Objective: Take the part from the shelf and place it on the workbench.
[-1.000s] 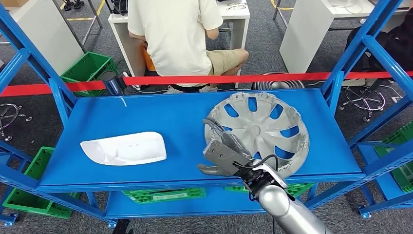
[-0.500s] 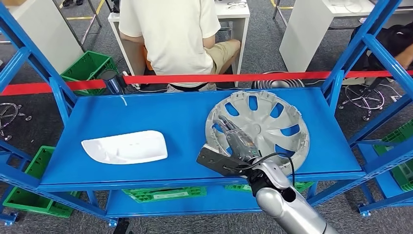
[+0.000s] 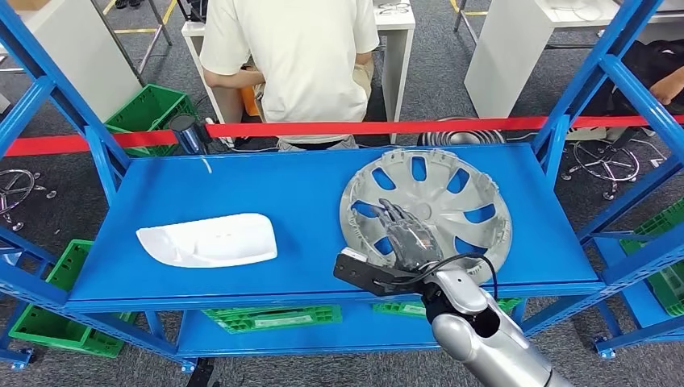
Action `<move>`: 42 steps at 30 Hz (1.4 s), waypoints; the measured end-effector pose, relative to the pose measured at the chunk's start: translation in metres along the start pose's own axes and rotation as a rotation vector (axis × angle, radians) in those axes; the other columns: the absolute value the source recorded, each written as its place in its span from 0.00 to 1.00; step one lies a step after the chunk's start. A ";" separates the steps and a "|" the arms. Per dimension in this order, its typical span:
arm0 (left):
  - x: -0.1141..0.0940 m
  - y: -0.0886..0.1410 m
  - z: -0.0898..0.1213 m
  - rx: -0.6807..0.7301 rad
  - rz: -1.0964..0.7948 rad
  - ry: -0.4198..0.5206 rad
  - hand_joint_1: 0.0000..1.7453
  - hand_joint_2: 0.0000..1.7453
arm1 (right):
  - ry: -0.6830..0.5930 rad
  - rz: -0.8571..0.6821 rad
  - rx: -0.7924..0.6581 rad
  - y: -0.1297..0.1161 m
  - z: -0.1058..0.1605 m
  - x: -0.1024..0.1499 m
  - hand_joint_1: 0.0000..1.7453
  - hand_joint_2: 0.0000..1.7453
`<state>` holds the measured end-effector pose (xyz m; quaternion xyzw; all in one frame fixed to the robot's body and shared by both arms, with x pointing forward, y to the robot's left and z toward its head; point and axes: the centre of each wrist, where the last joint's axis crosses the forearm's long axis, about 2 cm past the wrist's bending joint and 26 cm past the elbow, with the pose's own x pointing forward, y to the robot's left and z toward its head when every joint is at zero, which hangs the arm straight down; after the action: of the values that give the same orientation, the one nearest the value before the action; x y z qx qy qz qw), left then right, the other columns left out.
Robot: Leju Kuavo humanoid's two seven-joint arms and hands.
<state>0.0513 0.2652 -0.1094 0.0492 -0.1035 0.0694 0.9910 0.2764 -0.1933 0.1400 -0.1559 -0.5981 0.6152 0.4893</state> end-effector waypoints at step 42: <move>0.011 0.018 -0.003 0.011 -0.035 -0.038 0.00 0.00 | 0.007 0.093 0.479 -0.016 0.019 -0.032 0.00 1.00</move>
<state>0.0599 0.2852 -0.1088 0.0578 -0.1209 0.0515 0.9896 0.2831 -0.2331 0.1462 -0.0648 -0.4255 0.7610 0.4854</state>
